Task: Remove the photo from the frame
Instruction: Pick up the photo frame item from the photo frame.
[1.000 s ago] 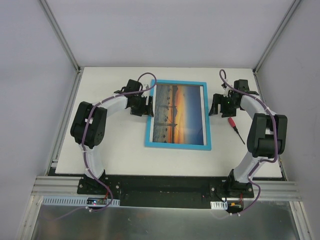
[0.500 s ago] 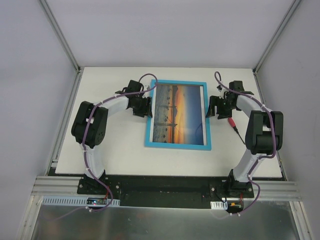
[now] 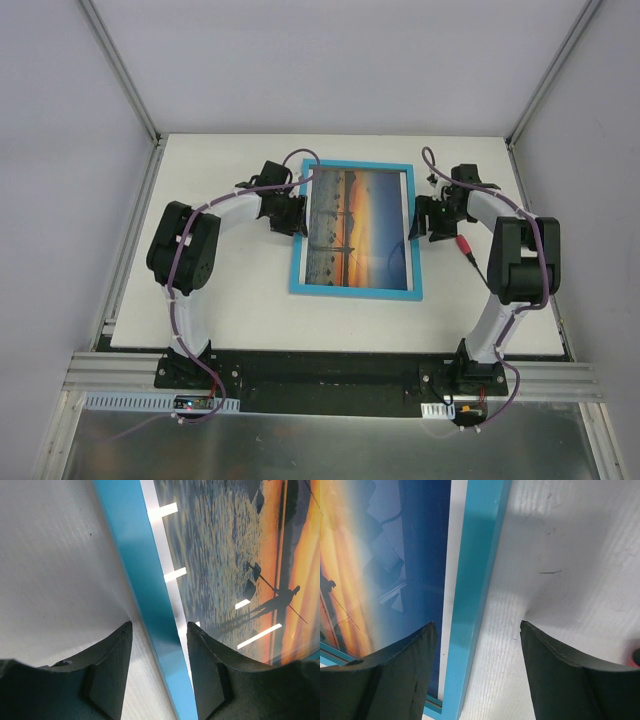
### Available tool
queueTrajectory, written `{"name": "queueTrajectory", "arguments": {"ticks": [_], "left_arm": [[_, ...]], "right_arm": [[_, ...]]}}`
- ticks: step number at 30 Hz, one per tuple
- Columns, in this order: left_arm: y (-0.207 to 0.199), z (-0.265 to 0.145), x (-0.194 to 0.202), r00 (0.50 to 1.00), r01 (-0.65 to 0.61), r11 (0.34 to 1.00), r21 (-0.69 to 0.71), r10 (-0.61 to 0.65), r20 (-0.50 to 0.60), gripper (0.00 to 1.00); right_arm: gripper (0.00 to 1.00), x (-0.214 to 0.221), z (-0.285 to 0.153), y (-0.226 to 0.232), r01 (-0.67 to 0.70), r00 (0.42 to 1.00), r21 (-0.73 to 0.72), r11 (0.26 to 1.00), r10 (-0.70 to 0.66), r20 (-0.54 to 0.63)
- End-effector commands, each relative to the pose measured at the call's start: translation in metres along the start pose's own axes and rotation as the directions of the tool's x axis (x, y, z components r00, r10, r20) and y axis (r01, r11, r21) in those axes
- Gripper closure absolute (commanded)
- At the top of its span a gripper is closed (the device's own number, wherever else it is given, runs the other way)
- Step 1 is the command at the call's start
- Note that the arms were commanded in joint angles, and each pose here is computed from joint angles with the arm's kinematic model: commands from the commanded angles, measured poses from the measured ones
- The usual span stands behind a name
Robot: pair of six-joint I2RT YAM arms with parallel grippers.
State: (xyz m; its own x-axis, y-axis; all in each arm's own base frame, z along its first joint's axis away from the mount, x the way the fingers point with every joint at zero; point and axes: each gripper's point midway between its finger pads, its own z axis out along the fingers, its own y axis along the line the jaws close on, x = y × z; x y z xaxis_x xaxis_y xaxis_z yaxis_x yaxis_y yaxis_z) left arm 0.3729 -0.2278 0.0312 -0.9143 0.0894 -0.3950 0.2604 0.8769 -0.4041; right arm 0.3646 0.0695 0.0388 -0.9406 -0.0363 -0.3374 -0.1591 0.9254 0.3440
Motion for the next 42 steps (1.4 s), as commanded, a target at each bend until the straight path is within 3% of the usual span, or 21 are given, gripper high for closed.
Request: {"name": "queueTrajectory", "arguments": {"ticks": [1, 6, 11, 20, 23, 28, 32, 42], "left_arm": [[-0.004, 0.003, 0.000, 1.000, -0.004, 1.000, -0.003, 0.004, -0.015, 0.55], [-0.004, 0.003, 0.002, 1.000, -0.004, 1.000, -0.003, 0.004, -0.020, 0.61], [-0.004, 0.004, 0.003, 1.000, -0.002, 1.000, -0.002, 0.002, -0.021, 0.69], [-0.006, 0.006, 0.006, 0.999, 0.003, 1.000, 0.007, -0.003, -0.035, 0.74], [-0.005, 0.007, 0.006, 0.999, 0.004, 1.000, 0.008, -0.003, -0.037, 0.76], [-0.009, 0.006, 0.004, 0.999, 0.002, 1.000, 0.023, -0.001, -0.034, 0.89], [-0.016, 0.000, -0.002, 1.000, -0.007, 0.999, 0.044, 0.008, -0.021, 1.00], [-0.044, -0.032, -0.029, 0.996, -0.063, 0.991, 0.120, 0.056, 0.063, 1.00]], "right_arm": [[0.32, -0.006, 0.003, 0.011, 0.035, 0.999, -0.029, 0.999, -0.035, 0.000], [0.41, -0.003, 0.008, 0.013, 0.049, 0.999, -0.027, 0.998, -0.049, -0.019], [0.56, -0.001, 0.009, 0.012, 0.045, 0.999, -0.020, 0.999, -0.046, -0.029], [0.64, 0.003, 0.015, 0.014, 0.052, 0.997, -0.023, 0.998, -0.053, -0.051], [0.76, 0.004, 0.016, 0.015, 0.059, 0.997, -0.021, 0.998, -0.060, -0.058], [0.99, 0.001, 0.013, 0.014, 0.066, 0.997, -0.004, 0.998, -0.066, -0.050], [0.99, -0.004, 0.003, 0.018, 0.070, 0.997, 0.002, 0.998, -0.070, -0.023], [0.99, -0.021, -0.033, 0.038, 0.113, 0.991, 0.002, 0.994, -0.113, 0.076]]}}
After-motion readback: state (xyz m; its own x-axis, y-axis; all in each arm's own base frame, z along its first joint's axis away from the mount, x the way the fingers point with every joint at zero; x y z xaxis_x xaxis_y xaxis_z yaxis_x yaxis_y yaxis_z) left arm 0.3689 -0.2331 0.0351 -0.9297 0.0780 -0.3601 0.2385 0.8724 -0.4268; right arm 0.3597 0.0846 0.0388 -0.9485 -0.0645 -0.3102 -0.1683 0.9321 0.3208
